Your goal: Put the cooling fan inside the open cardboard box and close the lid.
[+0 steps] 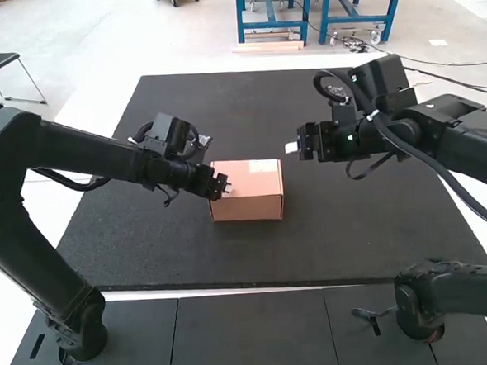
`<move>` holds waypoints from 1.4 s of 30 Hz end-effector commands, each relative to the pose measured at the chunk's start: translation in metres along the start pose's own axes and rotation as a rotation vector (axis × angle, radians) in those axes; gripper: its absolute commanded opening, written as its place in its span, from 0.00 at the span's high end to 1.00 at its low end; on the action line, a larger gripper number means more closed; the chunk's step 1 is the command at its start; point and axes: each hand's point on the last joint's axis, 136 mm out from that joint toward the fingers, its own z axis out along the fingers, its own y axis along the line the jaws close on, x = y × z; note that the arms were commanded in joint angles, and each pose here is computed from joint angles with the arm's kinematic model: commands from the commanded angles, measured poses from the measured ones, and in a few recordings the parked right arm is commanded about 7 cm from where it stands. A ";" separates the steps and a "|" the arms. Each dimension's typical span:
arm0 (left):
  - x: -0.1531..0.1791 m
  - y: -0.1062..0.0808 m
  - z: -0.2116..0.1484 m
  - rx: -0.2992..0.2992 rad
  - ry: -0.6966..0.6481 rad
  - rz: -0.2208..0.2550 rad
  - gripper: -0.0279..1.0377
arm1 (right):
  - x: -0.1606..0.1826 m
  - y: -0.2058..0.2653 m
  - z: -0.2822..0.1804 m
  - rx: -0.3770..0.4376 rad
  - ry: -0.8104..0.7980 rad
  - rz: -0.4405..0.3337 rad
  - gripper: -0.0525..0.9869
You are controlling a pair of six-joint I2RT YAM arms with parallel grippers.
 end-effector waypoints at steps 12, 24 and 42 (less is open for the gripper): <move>-0.096 0.017 -0.093 -0.122 -0.411 -0.086 0.08 | -0.038 -0.009 -0.013 0.049 -0.219 -0.008 0.09; -0.108 0.039 -0.144 -0.177 -0.617 -0.078 0.08 | -0.034 -0.066 -0.015 0.164 -0.267 0.030 0.08; -0.058 0.065 -0.199 -0.329 -0.854 -0.121 0.08 | -0.028 -0.149 -0.042 0.387 -0.533 0.064 0.08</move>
